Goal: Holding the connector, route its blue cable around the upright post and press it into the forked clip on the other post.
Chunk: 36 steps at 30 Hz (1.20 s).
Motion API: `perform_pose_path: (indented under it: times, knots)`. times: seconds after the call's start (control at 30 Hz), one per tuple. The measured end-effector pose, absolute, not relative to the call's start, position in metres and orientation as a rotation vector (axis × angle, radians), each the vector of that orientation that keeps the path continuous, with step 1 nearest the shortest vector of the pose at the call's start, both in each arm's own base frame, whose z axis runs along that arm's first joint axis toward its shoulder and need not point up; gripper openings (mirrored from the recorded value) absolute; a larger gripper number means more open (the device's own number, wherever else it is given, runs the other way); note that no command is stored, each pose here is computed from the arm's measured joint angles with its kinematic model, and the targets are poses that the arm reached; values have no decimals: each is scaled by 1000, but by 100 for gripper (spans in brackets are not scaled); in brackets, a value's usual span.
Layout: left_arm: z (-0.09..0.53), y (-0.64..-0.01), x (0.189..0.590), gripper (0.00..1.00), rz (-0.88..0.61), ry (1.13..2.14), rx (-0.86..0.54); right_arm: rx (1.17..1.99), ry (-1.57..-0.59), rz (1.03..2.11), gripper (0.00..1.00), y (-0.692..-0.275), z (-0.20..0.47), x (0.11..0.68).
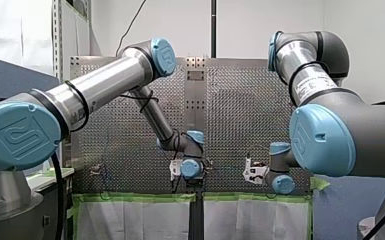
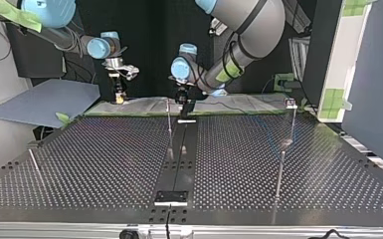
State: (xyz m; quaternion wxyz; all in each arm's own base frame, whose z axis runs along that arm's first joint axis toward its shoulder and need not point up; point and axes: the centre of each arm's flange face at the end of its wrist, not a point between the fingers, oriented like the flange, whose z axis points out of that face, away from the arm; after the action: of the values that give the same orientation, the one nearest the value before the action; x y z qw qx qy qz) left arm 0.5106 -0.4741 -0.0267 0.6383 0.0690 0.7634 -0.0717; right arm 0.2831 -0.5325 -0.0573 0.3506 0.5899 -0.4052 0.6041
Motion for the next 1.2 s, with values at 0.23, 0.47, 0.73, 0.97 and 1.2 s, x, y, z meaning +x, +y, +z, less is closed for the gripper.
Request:
perform_pose_path:
  times: [0.23,0.47,0.73,0.97,1.2]
  knots:
    - [-20,-477,518,0,-170,1739,158,1519,-1052,1564,31,-539,-55,282]
    - [-15,-479,524,0,-168,1739,161,1508,-1049,1570,31,-549,-50,283]
    - [-11,-479,531,0,-162,1742,158,1508,-1049,1568,31,-564,-44,286]
    - [-7,-478,536,0,-157,1742,156,1503,-1044,1571,31,-570,-41,287]
    - [-7,-478,537,0,-156,1742,156,1501,-1041,1572,31,-572,-39,288]
